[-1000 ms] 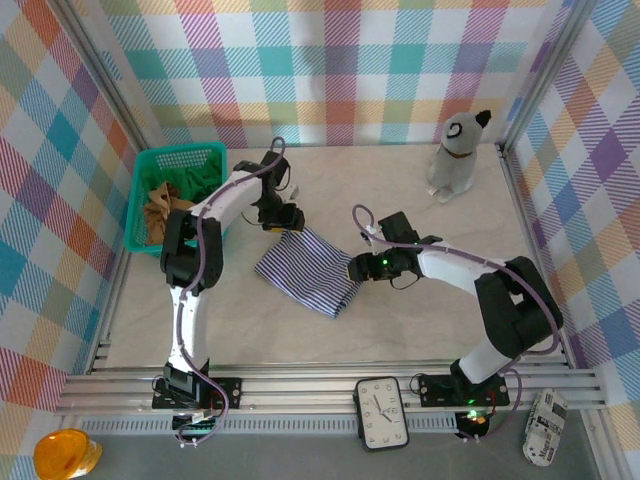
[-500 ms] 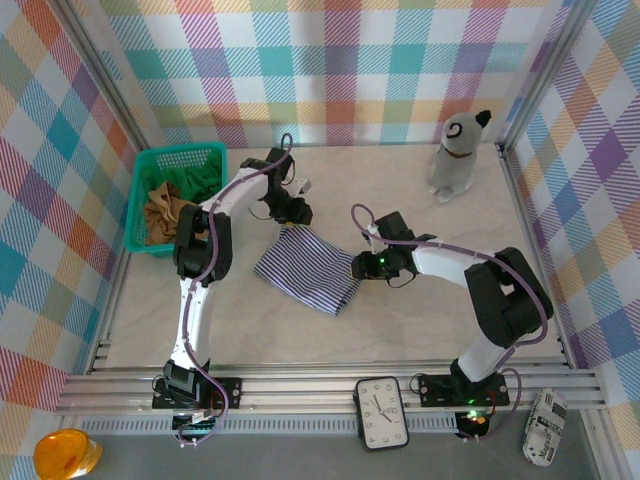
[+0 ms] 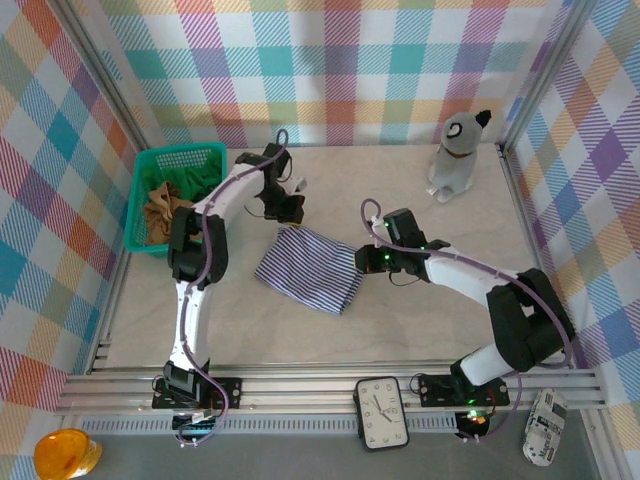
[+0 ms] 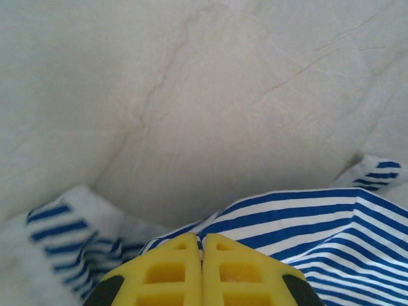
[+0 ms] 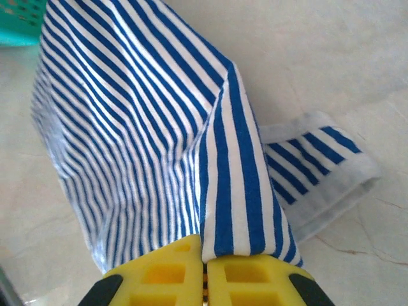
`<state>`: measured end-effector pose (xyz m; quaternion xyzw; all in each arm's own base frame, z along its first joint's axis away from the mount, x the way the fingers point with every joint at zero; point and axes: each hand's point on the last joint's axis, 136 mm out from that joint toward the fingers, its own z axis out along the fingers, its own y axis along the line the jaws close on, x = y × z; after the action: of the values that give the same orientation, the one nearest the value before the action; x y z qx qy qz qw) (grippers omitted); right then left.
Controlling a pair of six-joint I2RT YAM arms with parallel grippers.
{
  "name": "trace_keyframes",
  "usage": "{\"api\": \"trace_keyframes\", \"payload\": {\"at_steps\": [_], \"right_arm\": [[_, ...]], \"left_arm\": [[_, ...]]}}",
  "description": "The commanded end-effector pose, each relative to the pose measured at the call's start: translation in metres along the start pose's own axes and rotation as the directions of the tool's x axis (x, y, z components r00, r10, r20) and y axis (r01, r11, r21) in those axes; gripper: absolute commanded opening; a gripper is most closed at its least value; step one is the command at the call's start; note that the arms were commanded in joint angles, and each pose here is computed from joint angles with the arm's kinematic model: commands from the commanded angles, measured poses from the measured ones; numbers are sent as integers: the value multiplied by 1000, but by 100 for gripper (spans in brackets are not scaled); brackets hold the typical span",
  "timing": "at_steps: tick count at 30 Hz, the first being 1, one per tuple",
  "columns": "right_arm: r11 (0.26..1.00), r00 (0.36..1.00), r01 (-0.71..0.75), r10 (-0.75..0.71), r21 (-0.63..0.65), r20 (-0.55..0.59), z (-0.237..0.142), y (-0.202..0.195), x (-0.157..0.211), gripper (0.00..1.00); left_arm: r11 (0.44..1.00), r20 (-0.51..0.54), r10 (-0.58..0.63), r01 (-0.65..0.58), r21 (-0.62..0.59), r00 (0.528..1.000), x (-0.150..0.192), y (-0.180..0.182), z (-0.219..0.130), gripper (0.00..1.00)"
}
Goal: Fold and stack the tank tops
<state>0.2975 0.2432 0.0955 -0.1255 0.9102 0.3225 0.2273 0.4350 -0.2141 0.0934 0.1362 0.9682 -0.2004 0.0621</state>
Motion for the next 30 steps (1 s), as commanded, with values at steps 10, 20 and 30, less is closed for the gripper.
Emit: {"api": "trace_keyframes", "payload": {"at_steps": [10,20,30], "right_arm": [[981,1000,-4,8,-195,16,26,12,-24,11],[983,998,-22,32,-182,54,56,-17,-56,16],[994,995,61,-54,-89,85,47,-14,-80,35]], "left_arm": [[973,30,-148,151,-177,989,11,59,-38,0],[933,103,-172,196,-302,980,-34,106,-4,0],[863,127,-201,236,-447,971,-24,128,-21,5]]}}
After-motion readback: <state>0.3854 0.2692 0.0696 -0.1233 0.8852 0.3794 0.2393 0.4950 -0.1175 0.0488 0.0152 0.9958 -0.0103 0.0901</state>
